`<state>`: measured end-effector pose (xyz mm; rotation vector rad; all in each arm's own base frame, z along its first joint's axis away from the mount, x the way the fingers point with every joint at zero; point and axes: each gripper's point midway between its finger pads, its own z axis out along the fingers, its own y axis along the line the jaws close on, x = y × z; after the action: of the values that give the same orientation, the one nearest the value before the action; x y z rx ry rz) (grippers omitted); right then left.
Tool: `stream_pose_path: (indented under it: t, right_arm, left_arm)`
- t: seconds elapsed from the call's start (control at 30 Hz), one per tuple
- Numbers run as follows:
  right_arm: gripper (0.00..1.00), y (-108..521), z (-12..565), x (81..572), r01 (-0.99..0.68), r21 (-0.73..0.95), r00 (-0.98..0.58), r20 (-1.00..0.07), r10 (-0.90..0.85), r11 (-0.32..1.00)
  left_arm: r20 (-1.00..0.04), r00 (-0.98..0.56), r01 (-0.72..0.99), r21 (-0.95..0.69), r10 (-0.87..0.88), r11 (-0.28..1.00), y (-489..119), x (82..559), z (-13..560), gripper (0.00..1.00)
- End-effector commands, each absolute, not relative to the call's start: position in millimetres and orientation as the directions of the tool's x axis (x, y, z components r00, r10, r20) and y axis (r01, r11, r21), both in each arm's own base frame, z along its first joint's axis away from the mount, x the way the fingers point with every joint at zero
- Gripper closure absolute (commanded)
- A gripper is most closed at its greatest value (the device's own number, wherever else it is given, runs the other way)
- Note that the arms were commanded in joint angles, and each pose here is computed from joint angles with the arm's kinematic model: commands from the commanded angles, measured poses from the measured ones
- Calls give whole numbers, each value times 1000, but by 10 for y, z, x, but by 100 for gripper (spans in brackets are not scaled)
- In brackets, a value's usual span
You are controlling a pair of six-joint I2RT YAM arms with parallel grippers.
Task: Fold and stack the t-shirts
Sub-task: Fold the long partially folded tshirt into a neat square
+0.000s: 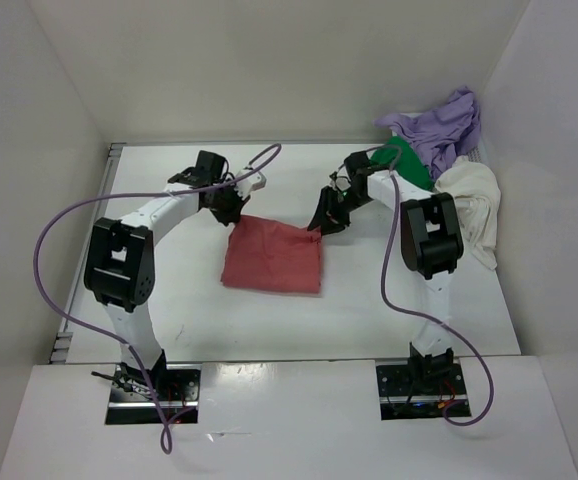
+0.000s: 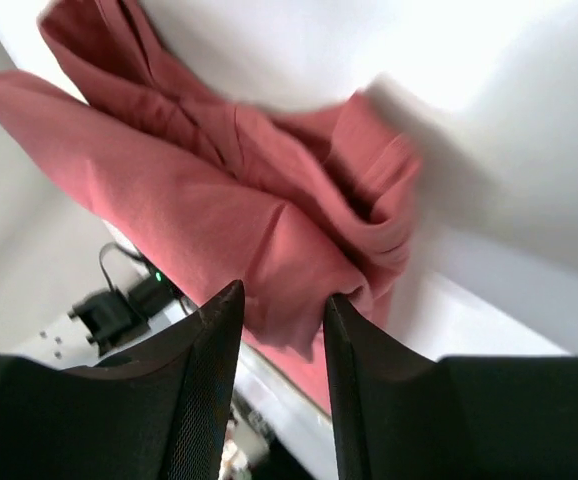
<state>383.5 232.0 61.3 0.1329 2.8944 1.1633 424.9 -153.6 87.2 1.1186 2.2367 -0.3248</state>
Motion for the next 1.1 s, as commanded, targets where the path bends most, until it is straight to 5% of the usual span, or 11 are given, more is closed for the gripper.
stream_pose_path:
  t: [0.0, 0.2, 0.3, 0.4, 0.57, 1.07]
  right_arm:
    - [57, 2211, 893, 4364, 8, 717, -972, -157, 173, 697]
    - [68, 2011, 1497, 4617, -87, 593, -863, -446, 237, 801]
    - [86, 2110, 1537, 4364, -115, 523, -852, -490, 187, 845]
    - [100, 2322, 1342, 4034, -130, 519, -889, -438, 132, 845]
    - [100, 2605, 873, 3753, -84, 543, -946, -307, 105, 835]
    - [100, 2068, 358, 4480, 58, 411, -936, -295, 193, 910]
  left_arm:
    - [-678, -436, 744, 97, 591, 661, -1518, 4557, 993, 86]
    - [-689, -500, 648, 105, 525, 755, -1333, 4774, 984, 67]
    - [-698, -535, 597, 87, 476, 798, -1197, 4832, 1139, 62]
    - [-711, -488, 647, 96, 507, 757, -1307, 4694, 1389, 62]
    - [-699, -431, 777, 34, 570, 629, -1723, 4336, 1311, 62]
    - [-605, -545, 686, 76, 581, 723, -1506, 4710, 479, 62]
